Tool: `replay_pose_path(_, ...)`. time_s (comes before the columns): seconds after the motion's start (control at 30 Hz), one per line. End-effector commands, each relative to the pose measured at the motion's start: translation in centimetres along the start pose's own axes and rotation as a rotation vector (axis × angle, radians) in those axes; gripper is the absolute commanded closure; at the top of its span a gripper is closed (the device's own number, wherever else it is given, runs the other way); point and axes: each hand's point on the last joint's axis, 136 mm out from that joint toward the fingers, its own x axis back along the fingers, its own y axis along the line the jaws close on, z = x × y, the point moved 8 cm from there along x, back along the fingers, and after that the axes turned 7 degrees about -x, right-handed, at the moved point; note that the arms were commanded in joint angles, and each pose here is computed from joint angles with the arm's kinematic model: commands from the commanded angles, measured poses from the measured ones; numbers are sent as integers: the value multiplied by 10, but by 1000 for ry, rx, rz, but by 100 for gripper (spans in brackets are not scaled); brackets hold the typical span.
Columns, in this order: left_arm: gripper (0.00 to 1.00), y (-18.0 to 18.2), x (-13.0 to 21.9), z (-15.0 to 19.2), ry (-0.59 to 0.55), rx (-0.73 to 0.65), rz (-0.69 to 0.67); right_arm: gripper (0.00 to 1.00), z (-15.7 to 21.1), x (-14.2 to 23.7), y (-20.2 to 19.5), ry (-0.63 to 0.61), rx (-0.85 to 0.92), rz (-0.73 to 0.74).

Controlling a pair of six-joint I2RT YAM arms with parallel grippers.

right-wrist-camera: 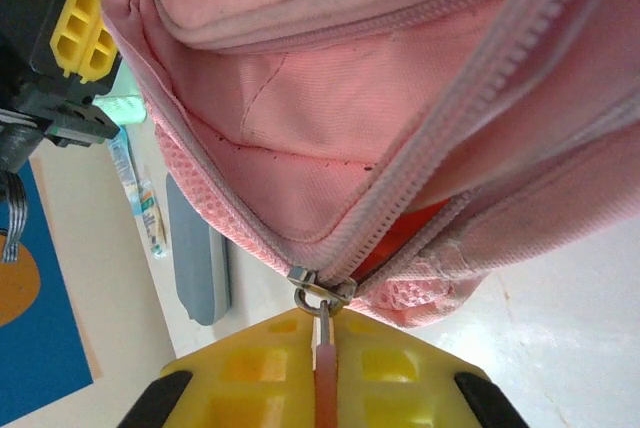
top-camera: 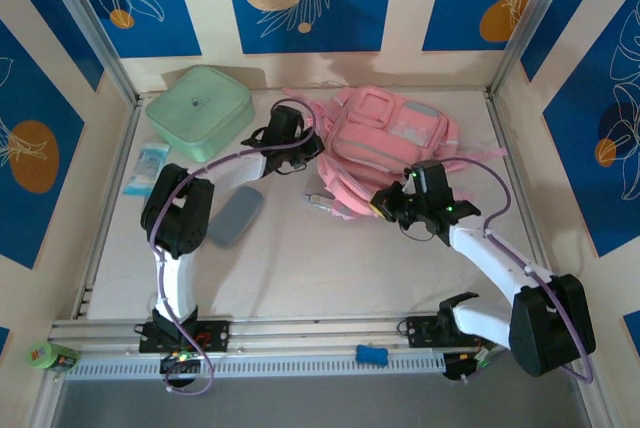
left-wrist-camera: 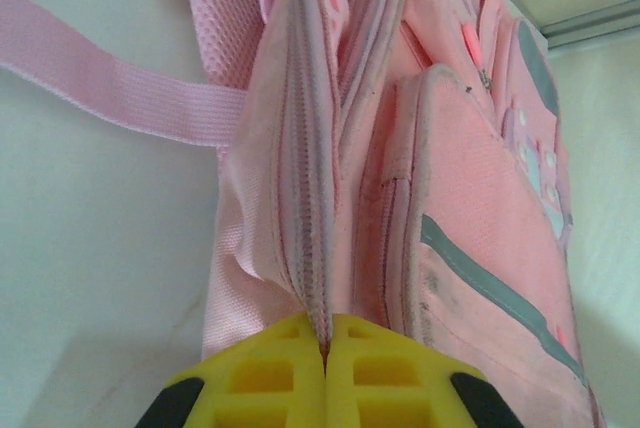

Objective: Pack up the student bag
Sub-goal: Zip the student bag at the center of the table.

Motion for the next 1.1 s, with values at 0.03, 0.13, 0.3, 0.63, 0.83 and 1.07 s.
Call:
replay_pose_path(0.03, 74, 3, 25, -36, -119, -61, -12, 100, 1, -6, 15, -17, 3, 9)
replay_pose_path(0.13, 61, 5, 39, -25, -105, -59, -3, 100, 2, -8, 17, -23, 9, 19)
replay_pose_path(0.3, 47, 3, 59, 8, -65, 26, 70, 100, 4, -7, 19, -33, 28, 21)
replay_pose_path(0.63, 29, -24, 72, 95, -54, 222, 95, 100, 8, -10, 21, -25, 68, 28)
replay_pose_path(0.83, 27, -33, 58, 115, -58, 277, 55, 100, 10, -13, 26, -15, 99, 34)
replay_pose_path(1.07, 27, -48, 27, 112, -46, 281, 32, 100, 11, -17, 25, -10, 116, 43)
